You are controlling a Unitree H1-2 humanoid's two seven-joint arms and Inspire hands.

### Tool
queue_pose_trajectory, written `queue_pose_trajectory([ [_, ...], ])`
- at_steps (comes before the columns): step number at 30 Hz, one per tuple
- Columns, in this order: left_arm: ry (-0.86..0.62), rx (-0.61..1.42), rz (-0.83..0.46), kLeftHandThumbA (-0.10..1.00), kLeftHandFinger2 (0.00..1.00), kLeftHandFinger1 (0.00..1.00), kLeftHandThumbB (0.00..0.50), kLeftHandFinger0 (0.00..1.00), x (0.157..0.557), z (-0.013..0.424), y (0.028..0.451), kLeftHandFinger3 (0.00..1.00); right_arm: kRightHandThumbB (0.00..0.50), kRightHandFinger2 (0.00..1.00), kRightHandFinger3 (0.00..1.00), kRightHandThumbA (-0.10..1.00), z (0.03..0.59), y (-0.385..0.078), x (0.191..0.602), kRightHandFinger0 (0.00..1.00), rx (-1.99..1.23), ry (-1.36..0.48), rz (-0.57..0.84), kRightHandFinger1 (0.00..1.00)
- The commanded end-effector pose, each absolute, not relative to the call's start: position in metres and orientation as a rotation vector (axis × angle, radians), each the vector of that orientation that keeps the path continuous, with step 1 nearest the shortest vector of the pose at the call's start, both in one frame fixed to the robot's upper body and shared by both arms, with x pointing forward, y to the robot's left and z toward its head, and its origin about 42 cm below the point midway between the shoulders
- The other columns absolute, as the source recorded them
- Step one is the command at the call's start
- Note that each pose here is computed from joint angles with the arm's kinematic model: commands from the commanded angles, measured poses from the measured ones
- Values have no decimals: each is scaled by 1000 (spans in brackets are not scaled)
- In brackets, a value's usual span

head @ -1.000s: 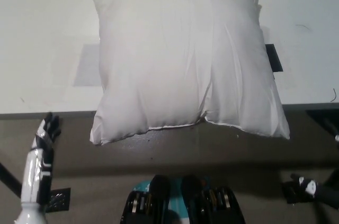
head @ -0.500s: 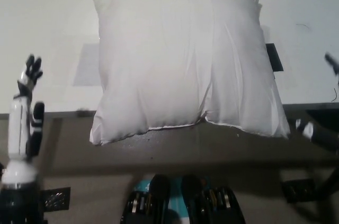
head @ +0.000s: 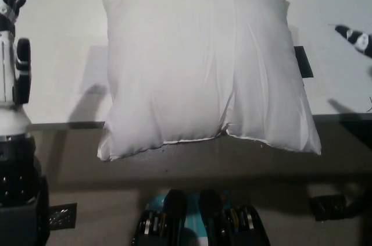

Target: The robot uses both hands to lift the pillow and then drops it on the table

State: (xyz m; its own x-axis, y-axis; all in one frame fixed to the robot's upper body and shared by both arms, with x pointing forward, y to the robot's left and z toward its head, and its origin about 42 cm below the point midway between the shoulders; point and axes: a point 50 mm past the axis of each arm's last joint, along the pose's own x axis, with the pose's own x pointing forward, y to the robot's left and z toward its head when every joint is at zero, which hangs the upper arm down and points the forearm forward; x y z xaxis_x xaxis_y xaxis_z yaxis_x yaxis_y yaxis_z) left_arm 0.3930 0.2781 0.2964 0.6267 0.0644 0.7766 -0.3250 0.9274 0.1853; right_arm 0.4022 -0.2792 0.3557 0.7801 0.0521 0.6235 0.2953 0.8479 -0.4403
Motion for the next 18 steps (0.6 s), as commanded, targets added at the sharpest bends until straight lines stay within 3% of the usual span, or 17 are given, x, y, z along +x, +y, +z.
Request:
queue_pose_trajectory([
  [1,-879,331,251,1000,1000,1000,157,1000,408,314,278,1000,471,1000,1000,1000,381,-276,421,1000,-523,-657,-120,1000],
  [4,-862,312,255,1000,1000,1000,183,1000,418,314,277,1000,442,1000,1000,1000,385,-271,432,1000,-505,-644,-109,1000],
  [8,-826,308,272,1000,1000,1000,140,1000,437,313,277,1000,376,1000,1000,1000,388,-266,454,1000,-452,-600,-92,1000],
  [12,-759,272,275,1000,1000,1000,143,1000,456,309,277,1000,406,1000,1000,1000,382,-263,476,1000,-408,-532,-84,1000],
  [15,-705,233,265,1000,1000,1000,186,1000,467,302,278,1000,431,1000,1000,1000,376,-263,491,1000,-384,-495,-75,1000],
  [16,-683,243,273,1000,1000,1000,222,1000,471,295,278,1000,409,1000,1000,1000,370,-263,495,1000,-378,-479,-74,1000],
  [18,-676,248,276,1000,1000,1000,223,1000,472,292,278,1000,407,1000,1000,1000,367,-263,497,1000,-375,-473,-73,1000],
])
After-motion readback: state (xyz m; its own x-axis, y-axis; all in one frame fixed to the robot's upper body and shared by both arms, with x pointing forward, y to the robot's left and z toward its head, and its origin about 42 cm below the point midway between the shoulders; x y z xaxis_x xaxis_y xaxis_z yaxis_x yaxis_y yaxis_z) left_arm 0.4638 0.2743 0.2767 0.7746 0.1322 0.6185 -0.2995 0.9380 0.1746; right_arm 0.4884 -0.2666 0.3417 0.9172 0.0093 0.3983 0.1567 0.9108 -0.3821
